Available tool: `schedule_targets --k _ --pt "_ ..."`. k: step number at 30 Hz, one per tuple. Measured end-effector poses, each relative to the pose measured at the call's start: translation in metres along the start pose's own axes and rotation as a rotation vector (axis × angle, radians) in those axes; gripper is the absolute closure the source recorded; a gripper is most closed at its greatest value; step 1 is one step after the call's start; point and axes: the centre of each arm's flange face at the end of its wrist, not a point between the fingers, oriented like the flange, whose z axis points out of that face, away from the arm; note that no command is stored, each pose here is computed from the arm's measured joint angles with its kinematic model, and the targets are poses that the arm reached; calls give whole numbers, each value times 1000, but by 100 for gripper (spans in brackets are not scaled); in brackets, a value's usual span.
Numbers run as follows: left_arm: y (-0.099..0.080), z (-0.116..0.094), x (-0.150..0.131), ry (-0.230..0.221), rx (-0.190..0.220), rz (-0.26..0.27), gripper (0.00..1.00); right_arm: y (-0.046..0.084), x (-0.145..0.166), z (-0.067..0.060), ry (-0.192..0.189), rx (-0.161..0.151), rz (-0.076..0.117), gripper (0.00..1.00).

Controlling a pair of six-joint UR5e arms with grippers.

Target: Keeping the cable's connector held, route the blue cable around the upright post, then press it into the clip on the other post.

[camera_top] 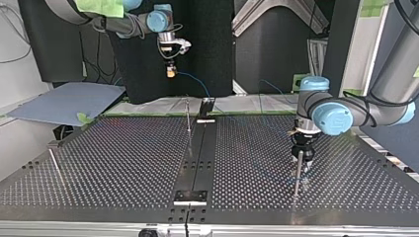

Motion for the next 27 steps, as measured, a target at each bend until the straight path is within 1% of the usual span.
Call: schedule_targets --k 4,7,10,14,16,20,27 --pt "0 0 0 -1 -3 0 1 7 16 -4 22 -4 8 100" --pt "0 0 0 -2 -4 1 1 12 30 -2 43 -2 12 100" --pt "0 0 0 -2 -3 1 1 15 47 5 76 10 17 100" --pt "0 1 -1 -9 -1 0 1 15 72 19 135 35 20 100" --pt "-1 1 -2 -18 3 -1 1 17 75 23 147 38 21 100" --pt "-1 2 -3 -25 7 0 1 21 66 29 143 36 20 100" --pt "-1 2 -4 -26 7 1 1 26 45 30 123 31 16 100"
